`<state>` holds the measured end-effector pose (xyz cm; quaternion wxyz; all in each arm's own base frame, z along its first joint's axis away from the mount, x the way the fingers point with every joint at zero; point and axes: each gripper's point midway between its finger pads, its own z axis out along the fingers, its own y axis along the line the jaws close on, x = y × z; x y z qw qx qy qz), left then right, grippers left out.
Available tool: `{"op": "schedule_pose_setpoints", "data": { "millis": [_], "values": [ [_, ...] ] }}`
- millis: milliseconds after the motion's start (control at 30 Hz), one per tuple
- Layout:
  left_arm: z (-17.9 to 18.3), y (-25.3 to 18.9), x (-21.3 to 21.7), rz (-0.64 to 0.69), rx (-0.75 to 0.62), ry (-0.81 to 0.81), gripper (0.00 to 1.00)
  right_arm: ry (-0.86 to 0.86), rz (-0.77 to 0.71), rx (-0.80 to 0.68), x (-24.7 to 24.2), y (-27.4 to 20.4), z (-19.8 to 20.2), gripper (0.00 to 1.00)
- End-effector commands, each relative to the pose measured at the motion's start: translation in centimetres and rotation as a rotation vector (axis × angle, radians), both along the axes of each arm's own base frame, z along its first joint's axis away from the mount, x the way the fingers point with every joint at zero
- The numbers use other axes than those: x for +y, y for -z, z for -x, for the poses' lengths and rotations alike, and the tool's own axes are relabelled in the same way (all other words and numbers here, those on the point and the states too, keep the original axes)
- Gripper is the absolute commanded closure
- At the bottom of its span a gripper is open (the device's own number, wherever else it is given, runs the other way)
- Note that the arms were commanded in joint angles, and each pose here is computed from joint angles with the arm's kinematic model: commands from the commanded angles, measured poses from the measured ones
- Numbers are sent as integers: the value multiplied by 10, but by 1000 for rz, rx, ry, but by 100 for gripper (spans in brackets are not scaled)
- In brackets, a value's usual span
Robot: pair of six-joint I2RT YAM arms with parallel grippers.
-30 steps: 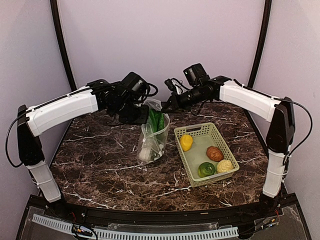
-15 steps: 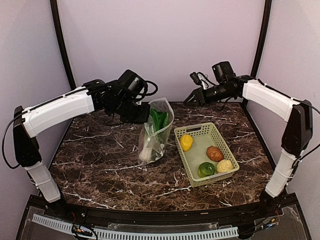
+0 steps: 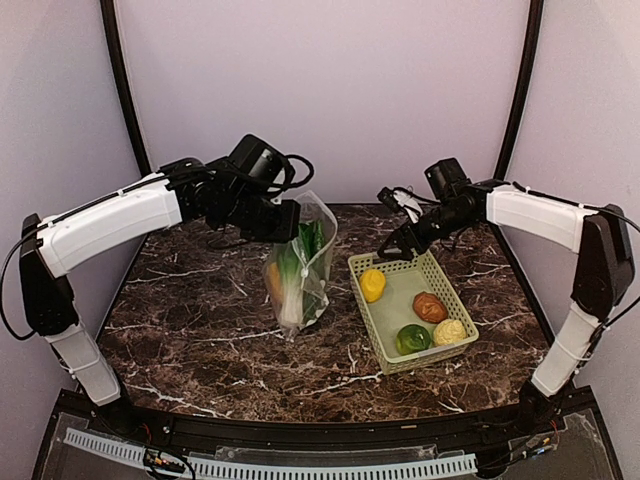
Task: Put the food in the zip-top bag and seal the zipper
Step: Pick up the fake fruit from the bin.
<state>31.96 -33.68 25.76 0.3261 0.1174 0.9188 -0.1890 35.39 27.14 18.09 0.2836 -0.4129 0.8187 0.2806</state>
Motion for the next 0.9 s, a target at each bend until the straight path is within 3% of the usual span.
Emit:
{"op": "schedule_pose_setpoints", "data": {
  "millis": [0,367,400,433,467,867],
  "values": [
    [7,-18,8,29,-32,11,99,-15,31,-7,1,23,-5,28],
    [8,-15,15,21,-42,-2,99,72,111,169,-2,76,-14,22],
    [9,-14,16,20,-42,-4,99,70,103,182,0,77,-14,17],
    [9,-13,17,18,-42,-5,99,71,100,197,1,79,-13,4],
    [10,-12,18,19,-40,-9,99,72,94,215,3,81,-13,2],
    [15,-6,22,44,-26,-23,99,106,113,321,16,105,-18,1]
  ]
}}
